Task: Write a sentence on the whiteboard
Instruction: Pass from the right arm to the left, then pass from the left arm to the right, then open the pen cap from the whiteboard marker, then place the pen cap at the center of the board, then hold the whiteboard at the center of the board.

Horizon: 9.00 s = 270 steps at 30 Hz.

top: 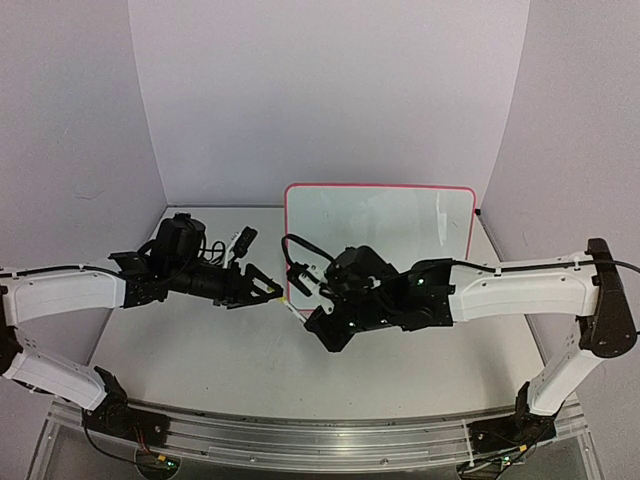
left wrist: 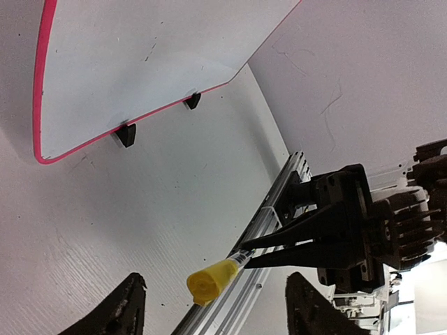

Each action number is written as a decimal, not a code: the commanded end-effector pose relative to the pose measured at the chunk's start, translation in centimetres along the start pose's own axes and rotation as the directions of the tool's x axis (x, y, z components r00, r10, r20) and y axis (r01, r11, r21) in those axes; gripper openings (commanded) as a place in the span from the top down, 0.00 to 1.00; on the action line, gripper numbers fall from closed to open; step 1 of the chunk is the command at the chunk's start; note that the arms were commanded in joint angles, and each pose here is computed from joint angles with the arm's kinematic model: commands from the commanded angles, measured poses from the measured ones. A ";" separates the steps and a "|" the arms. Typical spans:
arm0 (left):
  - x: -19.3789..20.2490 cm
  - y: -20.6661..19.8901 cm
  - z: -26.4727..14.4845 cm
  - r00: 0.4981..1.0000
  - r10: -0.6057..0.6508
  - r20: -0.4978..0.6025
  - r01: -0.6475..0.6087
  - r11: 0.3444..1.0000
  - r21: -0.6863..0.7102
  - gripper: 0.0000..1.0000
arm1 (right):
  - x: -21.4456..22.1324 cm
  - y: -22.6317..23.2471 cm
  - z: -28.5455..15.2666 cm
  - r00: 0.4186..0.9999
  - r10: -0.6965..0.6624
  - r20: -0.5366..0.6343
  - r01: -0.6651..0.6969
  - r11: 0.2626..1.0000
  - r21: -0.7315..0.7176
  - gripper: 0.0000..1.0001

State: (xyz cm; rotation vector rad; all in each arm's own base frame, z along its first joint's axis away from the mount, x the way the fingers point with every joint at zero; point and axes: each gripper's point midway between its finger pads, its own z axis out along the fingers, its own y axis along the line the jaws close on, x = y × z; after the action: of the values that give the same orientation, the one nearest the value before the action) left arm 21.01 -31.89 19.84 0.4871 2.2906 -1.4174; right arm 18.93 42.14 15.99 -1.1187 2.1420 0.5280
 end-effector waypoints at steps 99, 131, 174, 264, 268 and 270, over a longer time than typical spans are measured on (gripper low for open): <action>-7.9 -8.9 -4.4 0.910 -0.060 0.409 -0.110 0.918 0.380 1.00 | -15.2 0.3 -9.5 0.559 0.726 0.400 -0.203 0.587 -0.783 0.71; -9.2 -6.5 -8.3 0.831 -0.105 0.545 -0.054 0.962 0.268 1.00 | -12.3 -1.4 -8.2 0.532 0.750 0.394 -0.306 0.603 -0.737 1.00; 4.7 17.0 -2.9 0.951 -0.310 0.009 0.257 0.771 -0.582 1.00 | -6.2 -7.2 -9.7 0.755 0.473 0.455 -0.430 0.880 -0.201 1.00; -17.7 1.8 1.7 0.797 0.600 0.069 -0.603 0.790 0.111 1.00 | -5.8 -8.4 -12.8 0.725 0.504 0.469 -0.269 0.835 -0.481 1.00; -16.8 2.6 1.8 0.795 0.605 0.039 -0.606 0.789 0.105 1.00 | -6.5 -8.5 -12.5 0.721 0.498 0.482 -0.259 0.839 -0.479 1.00; -16.1 2.8 1.7 0.788 0.614 0.029 -0.614 0.782 0.108 1.00 | -6.8 -8.9 -12.4 0.710 0.496 0.501 -0.261 0.845 -0.467 1.00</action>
State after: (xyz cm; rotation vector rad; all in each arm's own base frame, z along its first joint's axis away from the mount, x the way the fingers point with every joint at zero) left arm 37.65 -34.20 25.34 1.1055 1.8071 -1.2247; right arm 23.94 32.96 25.54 -0.5153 1.8516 1.3281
